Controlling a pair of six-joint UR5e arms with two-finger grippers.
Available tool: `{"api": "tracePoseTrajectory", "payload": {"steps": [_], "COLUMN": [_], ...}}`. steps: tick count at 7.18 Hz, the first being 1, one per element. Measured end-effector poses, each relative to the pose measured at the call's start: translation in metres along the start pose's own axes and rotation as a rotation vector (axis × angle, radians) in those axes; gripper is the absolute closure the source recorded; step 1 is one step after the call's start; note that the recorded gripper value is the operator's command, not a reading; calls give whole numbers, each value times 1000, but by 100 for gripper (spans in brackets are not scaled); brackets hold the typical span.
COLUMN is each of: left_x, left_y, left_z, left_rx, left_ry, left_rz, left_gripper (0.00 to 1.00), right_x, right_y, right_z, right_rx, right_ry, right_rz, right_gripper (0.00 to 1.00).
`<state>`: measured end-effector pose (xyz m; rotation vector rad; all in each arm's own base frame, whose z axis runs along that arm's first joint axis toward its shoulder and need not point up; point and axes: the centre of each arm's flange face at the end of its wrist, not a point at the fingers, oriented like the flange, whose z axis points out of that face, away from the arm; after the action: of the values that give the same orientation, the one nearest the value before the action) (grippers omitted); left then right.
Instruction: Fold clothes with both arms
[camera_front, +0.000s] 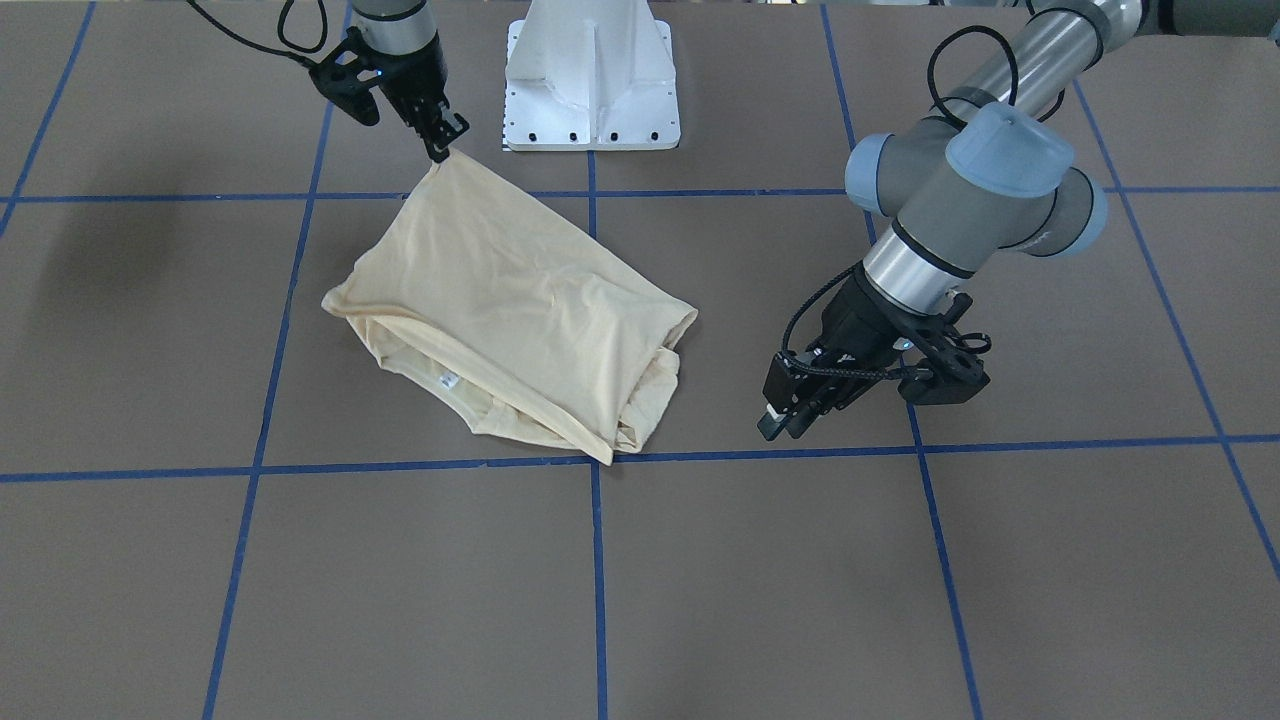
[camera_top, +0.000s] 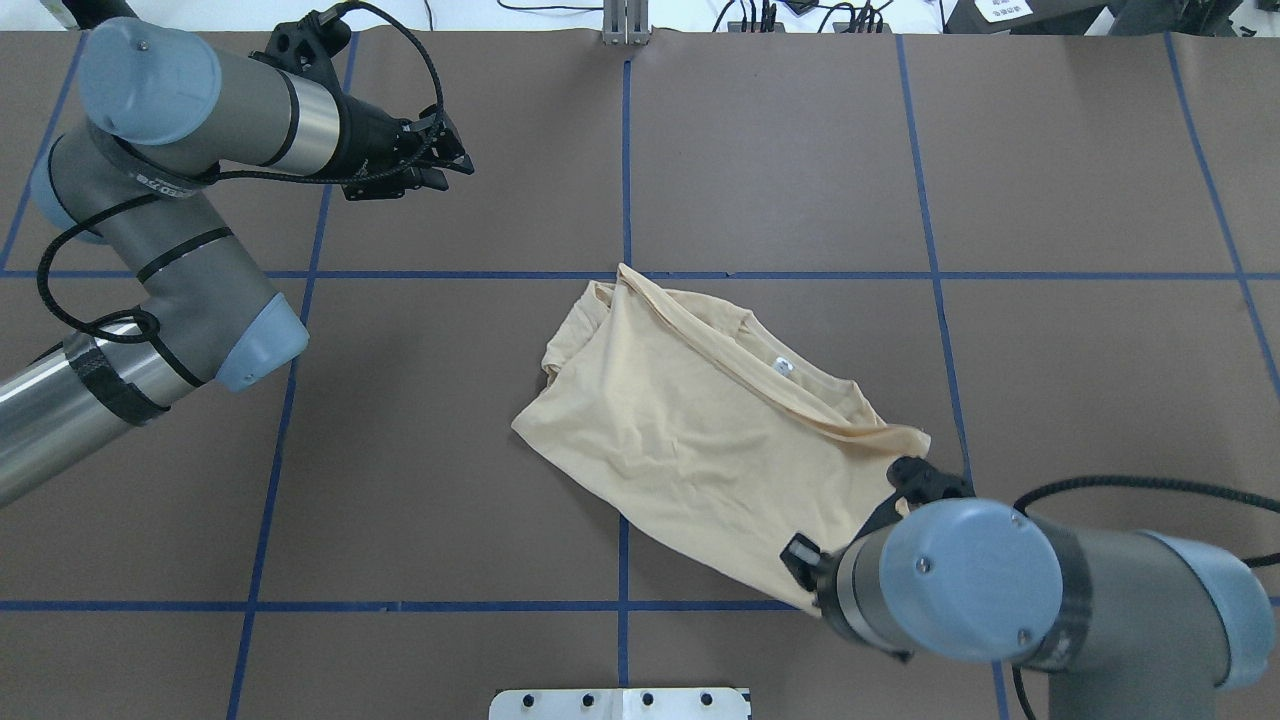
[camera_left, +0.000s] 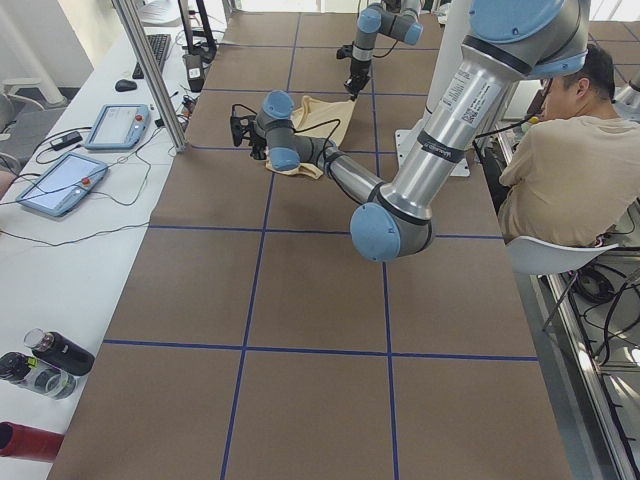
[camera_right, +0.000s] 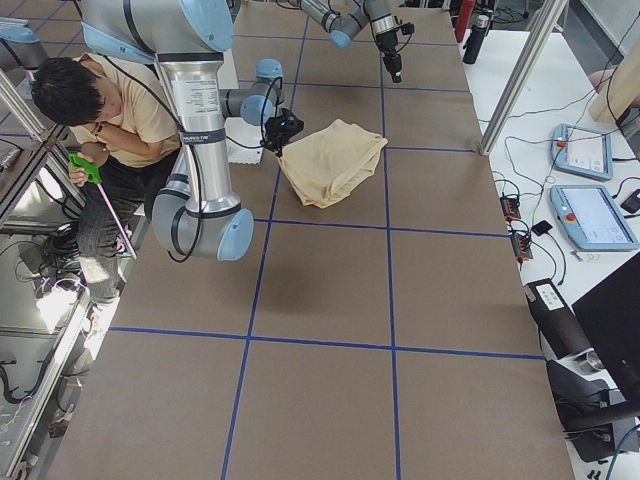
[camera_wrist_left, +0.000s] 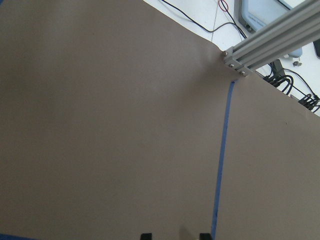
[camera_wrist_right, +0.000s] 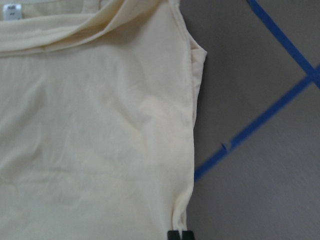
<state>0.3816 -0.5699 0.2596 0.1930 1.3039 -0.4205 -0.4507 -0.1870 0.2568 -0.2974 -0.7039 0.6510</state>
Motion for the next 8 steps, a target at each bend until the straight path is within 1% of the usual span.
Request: {"api": "tracePoseTrajectory", "payload": {"steps": [1, 2, 3, 4, 5, 6, 7, 8], "left_x": [-2, -6, -9, -10, -12, -12, -12, -14], "left_y": [9, 17, 28, 49, 79, 114, 156, 193], "left_z": [-11, -18, -19, -13, -1, 14, 33, 49], "left_rx": [-28, -50, -76, -113, -153, -176, -175, -164], "left_ry": [12, 16, 16, 12, -7, -38, -82, -135], "left_rz": [1, -11, -37, -63, -83, -88, -81, -71], "left_gripper": [55, 53, 51, 49, 43, 42, 42, 39], "right_x": [24, 34, 33, 16, -11, -40, -64, -81], "right_y": [37, 53, 51, 31, 0, -42, -83, -118], "right_z": [3, 6, 1, -14, -36, -58, -74, -85], "right_rx": [-34, -44, -43, -33, -8, 39, 85, 112], "right_ry": [62, 92, 88, 44, -24, -94, -135, -154], "right_rz": [-51, -70, -60, -19, 40, 88, 100, 100], "right_gripper": [0, 0, 0, 0, 0, 0, 0, 0]}}
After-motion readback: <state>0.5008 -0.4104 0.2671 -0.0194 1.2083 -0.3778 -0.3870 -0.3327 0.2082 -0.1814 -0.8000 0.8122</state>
